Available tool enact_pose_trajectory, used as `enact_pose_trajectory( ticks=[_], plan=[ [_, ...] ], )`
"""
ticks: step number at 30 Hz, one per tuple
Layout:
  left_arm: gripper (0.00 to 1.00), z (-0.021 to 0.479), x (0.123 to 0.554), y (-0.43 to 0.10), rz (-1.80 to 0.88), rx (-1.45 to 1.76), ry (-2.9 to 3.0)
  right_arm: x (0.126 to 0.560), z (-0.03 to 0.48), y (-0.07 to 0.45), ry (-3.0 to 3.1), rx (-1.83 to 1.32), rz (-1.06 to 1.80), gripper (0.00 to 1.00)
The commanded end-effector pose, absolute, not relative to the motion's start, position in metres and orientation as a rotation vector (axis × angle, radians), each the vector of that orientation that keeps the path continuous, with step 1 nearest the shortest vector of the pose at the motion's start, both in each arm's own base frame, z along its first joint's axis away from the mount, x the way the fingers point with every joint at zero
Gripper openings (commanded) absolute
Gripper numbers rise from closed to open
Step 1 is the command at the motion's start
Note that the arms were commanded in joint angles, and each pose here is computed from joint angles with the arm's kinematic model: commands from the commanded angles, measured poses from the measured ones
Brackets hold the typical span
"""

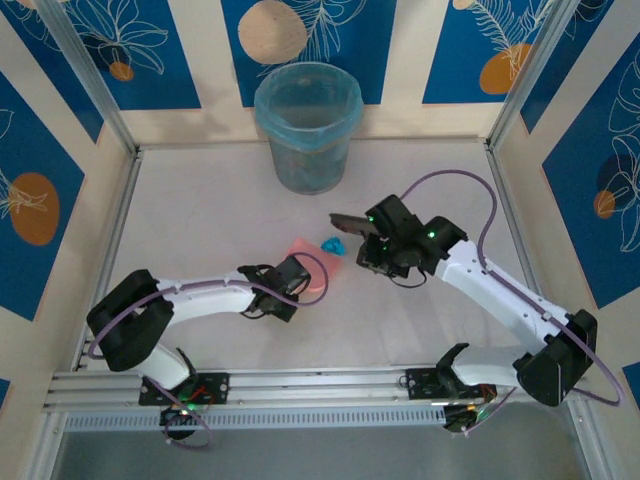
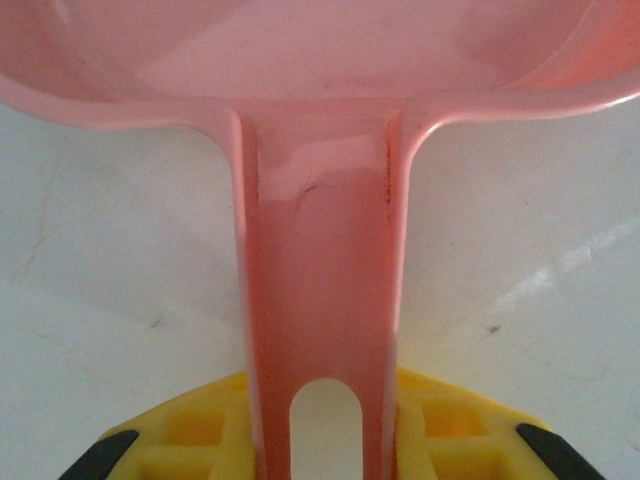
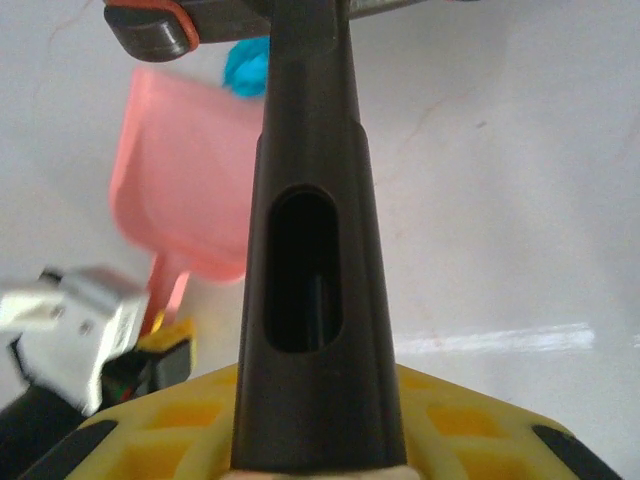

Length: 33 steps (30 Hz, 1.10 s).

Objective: Sweep away the paper scraps from the table

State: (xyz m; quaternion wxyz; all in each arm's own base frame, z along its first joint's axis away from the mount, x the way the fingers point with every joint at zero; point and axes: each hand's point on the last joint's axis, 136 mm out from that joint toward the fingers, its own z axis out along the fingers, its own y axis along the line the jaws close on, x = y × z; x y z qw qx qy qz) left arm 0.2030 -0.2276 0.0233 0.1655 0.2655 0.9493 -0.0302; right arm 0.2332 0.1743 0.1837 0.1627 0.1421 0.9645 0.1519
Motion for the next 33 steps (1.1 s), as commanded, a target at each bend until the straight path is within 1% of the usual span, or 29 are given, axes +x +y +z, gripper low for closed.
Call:
enact_pose_trajectory(
  ticks=[1,6,12,16,20,25,33],
  plan=[
    [0.00,0.029,0.193,-0.228,-0.104,0.778,2.734,0.242,0.175,0.148,2.755,0.413,0.233,0.00],
    [0.00,0.034,0.188,-0.231,-0.089,0.759,2.796,0.250,0.160,0.136,2.833,0.322,0.031,0.00],
    [0.00,0.030,0.188,-0.225,0.041,0.778,2.840,0.262,0.145,0.158,2.925,0.184,-0.003,0.00],
    [0.00,0.029,0.190,-0.221,0.114,0.790,2.849,0.263,0.142,0.176,2.945,0.083,0.001,0.00],
    [0.00,0.024,0.195,-0.222,0.158,0.800,2.853,0.252,0.143,0.188,2.970,0.014,0.047,0.00],
    [0.00,0.022,0.199,-0.228,0.169,0.804,2.864,0.229,0.145,0.191,2.984,-0.027,0.088,0.00],
    [0.00,0.036,0.210,-0.235,0.170,0.784,2.825,0.194,0.157,0.203,2.985,-0.079,0.258,0.00]
  ],
)
